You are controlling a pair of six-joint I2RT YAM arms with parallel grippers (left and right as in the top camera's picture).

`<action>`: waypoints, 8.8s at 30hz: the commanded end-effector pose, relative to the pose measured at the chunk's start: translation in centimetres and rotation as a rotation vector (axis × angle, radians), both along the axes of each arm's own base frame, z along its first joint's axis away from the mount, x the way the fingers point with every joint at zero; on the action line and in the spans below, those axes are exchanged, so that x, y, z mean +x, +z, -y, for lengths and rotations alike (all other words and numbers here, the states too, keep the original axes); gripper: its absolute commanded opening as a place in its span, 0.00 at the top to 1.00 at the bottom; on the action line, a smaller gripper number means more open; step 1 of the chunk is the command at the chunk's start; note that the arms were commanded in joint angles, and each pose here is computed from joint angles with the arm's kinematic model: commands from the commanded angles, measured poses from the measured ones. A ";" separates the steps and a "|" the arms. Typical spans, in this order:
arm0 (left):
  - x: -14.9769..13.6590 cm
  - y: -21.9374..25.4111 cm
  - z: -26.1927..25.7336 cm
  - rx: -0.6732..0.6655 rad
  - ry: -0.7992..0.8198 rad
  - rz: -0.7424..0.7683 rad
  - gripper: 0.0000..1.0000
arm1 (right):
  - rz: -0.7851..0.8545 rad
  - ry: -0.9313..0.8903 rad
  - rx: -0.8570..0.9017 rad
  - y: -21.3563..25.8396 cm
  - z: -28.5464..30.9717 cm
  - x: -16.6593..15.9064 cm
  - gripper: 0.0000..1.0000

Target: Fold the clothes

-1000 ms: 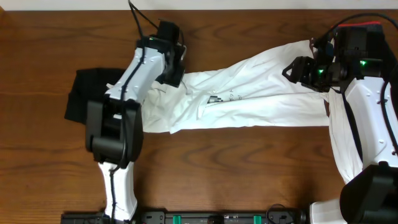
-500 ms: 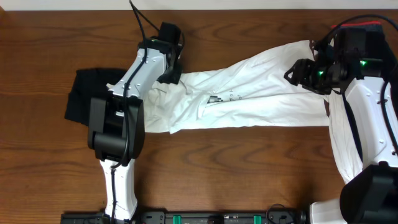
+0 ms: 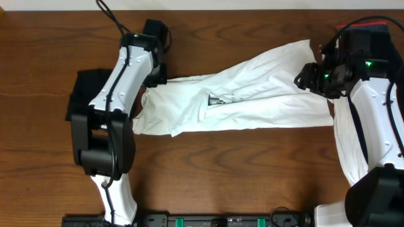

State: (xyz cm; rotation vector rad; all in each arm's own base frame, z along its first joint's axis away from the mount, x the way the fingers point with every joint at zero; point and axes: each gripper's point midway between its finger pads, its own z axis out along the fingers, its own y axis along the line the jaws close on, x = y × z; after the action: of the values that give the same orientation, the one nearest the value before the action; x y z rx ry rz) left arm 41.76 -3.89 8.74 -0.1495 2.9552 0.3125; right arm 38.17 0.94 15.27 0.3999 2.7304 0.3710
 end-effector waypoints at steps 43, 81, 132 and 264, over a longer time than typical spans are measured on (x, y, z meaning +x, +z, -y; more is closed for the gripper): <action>-1.9 0.2 -1.6 0.033 0.048 -0.070 0.38 | 0.335 -0.041 0.049 -14.4 6.6 23.3 0.36; -2.3 0.2 -1.7 0.040 0.018 -0.094 0.37 | 0.180 0.085 0.145 -2.9 5.6 14.9 0.99; -7.0 -7.8 14.7 -0.144 -0.735 -0.294 0.89 | 0.153 0.136 0.139 -1.9 3.1 13.9 0.99; 1.2 -4.3 -1.6 -0.130 -0.199 -0.040 0.94 | -0.015 0.741 0.051 -7.1 -21.3 -6.1 0.45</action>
State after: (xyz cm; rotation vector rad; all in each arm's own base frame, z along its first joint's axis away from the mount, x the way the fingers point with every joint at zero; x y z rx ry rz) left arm 43.14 -2.47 4.67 0.1721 2.9843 0.0889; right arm 33.70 20.87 9.46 -0.5830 2.7725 0.6078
